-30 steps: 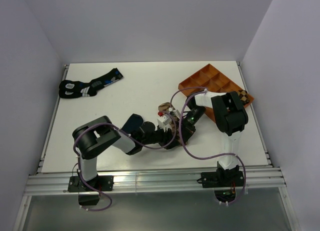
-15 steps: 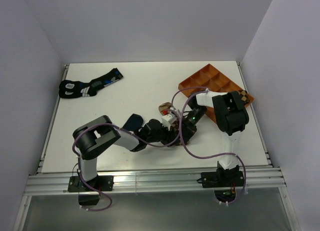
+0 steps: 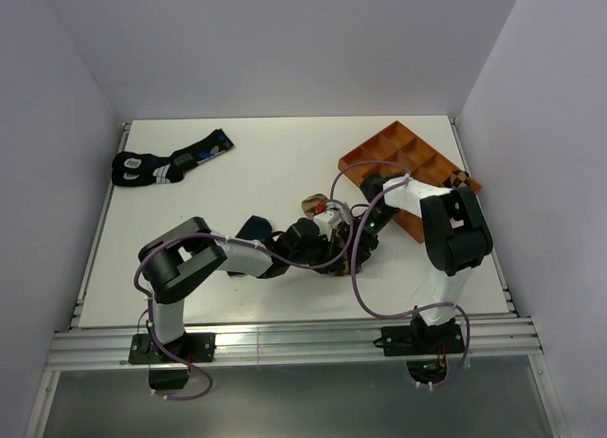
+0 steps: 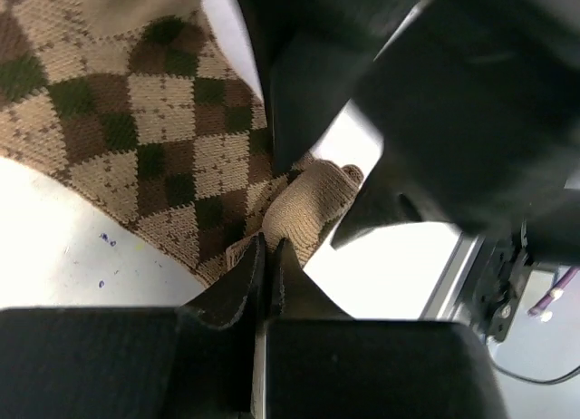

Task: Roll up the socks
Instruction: Roll the sock at the center of the board.

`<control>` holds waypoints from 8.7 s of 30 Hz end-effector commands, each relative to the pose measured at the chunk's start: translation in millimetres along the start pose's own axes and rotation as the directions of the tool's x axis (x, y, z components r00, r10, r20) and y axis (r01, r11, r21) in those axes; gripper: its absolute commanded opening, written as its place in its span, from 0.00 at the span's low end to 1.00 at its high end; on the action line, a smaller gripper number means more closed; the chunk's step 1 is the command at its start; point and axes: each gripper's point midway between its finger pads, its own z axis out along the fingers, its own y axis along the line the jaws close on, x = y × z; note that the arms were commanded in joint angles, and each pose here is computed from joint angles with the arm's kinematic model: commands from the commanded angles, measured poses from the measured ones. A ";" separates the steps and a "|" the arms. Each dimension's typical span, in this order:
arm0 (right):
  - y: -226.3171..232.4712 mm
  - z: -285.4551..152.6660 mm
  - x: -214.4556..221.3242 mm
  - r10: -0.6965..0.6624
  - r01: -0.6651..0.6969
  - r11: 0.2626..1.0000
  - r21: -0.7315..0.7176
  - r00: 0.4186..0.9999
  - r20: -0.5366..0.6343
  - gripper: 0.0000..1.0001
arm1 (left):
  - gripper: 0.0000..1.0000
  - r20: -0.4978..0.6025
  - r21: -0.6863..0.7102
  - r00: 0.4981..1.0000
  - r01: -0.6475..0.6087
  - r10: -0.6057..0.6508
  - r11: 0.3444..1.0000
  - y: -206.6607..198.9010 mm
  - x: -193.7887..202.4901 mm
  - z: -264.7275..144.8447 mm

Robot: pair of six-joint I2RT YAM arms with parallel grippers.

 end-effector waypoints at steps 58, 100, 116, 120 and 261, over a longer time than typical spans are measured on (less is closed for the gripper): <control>32.5 20.7 -8.4 -0.690 0.656 0.618 0.433 0.717 -0.101 0.57 | 0.00 -0.501 -0.268 0.679 0.468 -0.536 0.842 5.6 18.5 -22.2; 38.3 25.7 30.6 -0.562 0.560 0.798 0.223 0.825 -0.058 0.19 | 0.44 -0.203 -0.367 0.752 0.535 -0.627 0.761 69.0 8.2 -20.4; 36.7 22.1 19.6 -0.326 0.317 0.943 -0.101 0.942 -0.085 0.20 | 0.23 -0.135 -0.423 0.806 0.479 -0.576 0.769 84.6 19.3 -30.2; 24.6 23.5 17.1 -0.257 0.244 0.963 -0.116 0.959 -0.118 0.19 | 0.24 -0.104 -0.406 0.845 0.445 -0.524 0.798 84.3 22.2 -32.5; 41.5 52.1 -2.6 -0.722 0.713 0.607 0.351 0.679 -0.129 0.46 | 0.00 -0.428 -0.116 0.657 0.641 -0.620 0.759 42.7 72.8 -40.3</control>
